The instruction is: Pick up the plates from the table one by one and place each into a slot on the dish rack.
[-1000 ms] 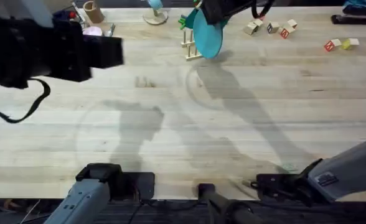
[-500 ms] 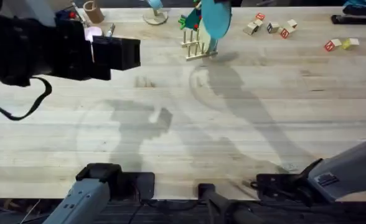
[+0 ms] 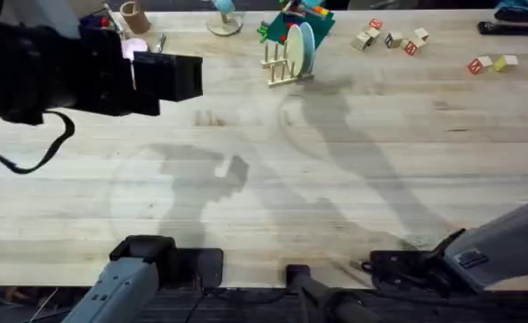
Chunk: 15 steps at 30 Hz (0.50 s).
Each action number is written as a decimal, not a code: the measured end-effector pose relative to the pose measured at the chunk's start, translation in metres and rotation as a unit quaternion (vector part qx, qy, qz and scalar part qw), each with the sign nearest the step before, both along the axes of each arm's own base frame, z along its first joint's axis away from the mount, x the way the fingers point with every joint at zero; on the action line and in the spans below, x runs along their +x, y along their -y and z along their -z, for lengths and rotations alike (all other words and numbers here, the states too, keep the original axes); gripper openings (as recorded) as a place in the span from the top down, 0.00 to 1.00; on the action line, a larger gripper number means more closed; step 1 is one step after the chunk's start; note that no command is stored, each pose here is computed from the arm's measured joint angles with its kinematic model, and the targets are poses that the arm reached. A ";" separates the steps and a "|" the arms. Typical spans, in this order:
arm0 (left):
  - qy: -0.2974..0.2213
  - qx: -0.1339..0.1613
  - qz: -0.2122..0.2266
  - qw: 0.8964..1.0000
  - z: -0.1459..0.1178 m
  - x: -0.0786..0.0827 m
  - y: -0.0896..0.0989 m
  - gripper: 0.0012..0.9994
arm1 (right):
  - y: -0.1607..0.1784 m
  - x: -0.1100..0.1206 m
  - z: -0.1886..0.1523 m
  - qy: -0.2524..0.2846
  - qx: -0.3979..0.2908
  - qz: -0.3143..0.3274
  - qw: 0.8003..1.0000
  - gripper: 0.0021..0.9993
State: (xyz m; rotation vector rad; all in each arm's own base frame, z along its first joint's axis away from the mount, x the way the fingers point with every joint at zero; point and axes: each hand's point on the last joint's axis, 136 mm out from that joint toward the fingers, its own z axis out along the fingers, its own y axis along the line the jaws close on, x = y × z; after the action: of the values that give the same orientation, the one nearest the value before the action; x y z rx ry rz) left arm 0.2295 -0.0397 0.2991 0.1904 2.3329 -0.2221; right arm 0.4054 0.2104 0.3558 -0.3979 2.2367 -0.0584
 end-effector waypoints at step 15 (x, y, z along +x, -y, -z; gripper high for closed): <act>0.000 0.000 0.000 1.000 0.000 0.000 0.000 0.01 | 0.005 0.010 0.022 -0.018 -0.005 0.051 0.999 0.97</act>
State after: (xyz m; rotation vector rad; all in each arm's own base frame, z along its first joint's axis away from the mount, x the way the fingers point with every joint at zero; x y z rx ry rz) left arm 0.2295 -0.0397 0.2991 0.1904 2.3332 -0.2221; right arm 0.4157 0.2054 0.3339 -0.2915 2.2916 -0.1185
